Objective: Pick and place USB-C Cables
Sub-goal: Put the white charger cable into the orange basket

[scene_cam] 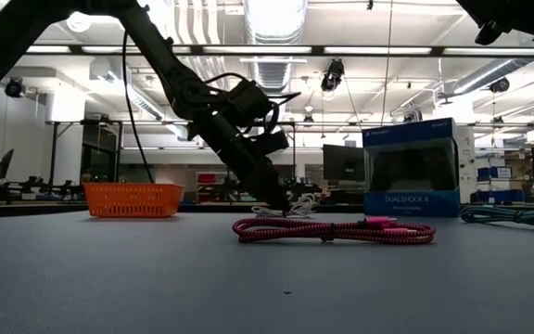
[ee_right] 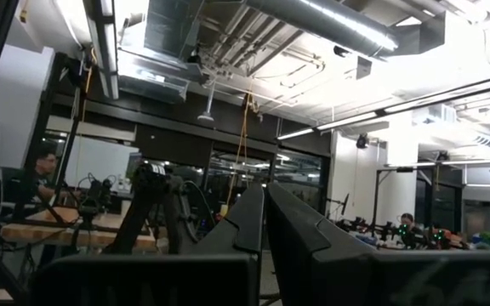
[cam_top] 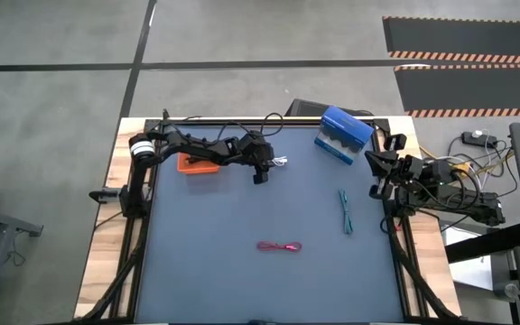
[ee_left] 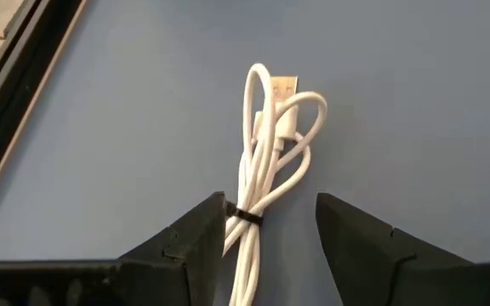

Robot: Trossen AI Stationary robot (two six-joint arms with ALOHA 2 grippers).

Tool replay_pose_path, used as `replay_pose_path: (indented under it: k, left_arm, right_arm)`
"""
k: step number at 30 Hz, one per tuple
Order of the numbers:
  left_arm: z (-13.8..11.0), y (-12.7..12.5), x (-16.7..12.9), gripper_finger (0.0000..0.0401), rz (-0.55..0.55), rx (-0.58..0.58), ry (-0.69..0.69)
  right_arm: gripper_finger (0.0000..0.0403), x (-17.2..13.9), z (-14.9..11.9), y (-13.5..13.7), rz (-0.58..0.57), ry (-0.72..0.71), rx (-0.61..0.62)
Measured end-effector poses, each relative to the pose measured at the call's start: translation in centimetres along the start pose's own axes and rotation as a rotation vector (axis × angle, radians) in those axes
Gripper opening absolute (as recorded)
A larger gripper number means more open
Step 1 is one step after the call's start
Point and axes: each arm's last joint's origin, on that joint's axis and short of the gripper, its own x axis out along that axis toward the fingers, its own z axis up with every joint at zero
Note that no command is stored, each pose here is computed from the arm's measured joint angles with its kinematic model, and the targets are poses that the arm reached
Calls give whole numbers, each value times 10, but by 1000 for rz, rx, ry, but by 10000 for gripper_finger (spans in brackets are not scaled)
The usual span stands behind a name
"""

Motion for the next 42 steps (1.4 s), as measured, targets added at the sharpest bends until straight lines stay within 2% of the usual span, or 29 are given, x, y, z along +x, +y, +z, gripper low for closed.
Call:
replay_pose_path:
  k: [17, 24, 29, 38, 42]
  left_arm:
    - [-9, -1, 0, 165, -30, -112, 104]
    - [-8, -2, -1, 107, -67, -120, 100]
    - [-4, -4, -9, 77, -87, -190, 109]
    - [17, 2, -28, 77, -60, -165, 1]
    - [13, 2, -23, 104, -59, -185, 13]
  right_arm:
    - [9, 0, 0, 0, 1, 4, 0]
    - [9, 0, 0, 0, 1, 5, -1]
    - [9, 0, -1, 0, 1, 6, -1]
    - [9, 0, -2, 0, 3, 17, -2]
    - [9, 0, -2, 1, 4, 21, -3]
